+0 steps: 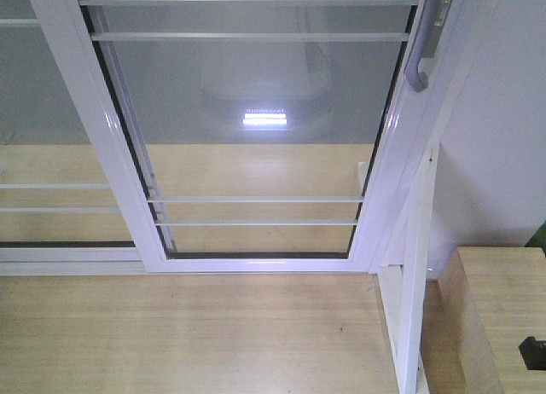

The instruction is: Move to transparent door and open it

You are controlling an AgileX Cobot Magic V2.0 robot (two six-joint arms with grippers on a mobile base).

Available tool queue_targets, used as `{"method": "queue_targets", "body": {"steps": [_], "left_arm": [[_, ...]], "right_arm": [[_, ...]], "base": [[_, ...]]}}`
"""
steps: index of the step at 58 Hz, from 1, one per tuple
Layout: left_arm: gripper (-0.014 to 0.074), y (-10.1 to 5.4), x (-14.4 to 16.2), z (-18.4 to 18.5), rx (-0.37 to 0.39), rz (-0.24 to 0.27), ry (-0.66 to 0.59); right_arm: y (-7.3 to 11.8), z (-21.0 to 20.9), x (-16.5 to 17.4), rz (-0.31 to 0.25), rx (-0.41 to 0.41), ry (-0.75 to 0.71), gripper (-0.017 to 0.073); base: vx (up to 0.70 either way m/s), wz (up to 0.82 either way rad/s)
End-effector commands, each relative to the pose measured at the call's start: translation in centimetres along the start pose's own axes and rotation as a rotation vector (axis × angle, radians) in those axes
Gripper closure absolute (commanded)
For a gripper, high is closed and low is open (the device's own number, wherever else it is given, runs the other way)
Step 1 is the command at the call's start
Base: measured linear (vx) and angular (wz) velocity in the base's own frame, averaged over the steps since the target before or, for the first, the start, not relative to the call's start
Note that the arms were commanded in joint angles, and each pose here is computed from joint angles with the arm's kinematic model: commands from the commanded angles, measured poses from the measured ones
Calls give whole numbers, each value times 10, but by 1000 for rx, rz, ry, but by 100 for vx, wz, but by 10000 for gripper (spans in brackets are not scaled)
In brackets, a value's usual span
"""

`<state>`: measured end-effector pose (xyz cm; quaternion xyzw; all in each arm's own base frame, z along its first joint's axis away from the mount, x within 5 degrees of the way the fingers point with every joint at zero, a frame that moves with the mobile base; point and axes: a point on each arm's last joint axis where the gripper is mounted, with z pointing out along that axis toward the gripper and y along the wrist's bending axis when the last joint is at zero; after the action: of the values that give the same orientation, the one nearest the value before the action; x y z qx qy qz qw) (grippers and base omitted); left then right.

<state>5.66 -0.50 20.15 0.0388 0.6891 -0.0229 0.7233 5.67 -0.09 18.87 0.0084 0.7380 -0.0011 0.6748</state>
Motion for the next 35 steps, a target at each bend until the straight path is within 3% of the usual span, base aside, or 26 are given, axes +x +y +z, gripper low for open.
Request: {"method": "queue_targets", "body": {"steps": [1,35], "left_arm": [[599,0,-4,-1,-4,-20,-87],[599,0,-4,-1,-4,-20,-87]], "right_arm": [[0,-1,-8,-11,1,-98,568],[0,-1,-8,-11,1,-98,568]], "base": [[27,-5],[16,-2]]}}
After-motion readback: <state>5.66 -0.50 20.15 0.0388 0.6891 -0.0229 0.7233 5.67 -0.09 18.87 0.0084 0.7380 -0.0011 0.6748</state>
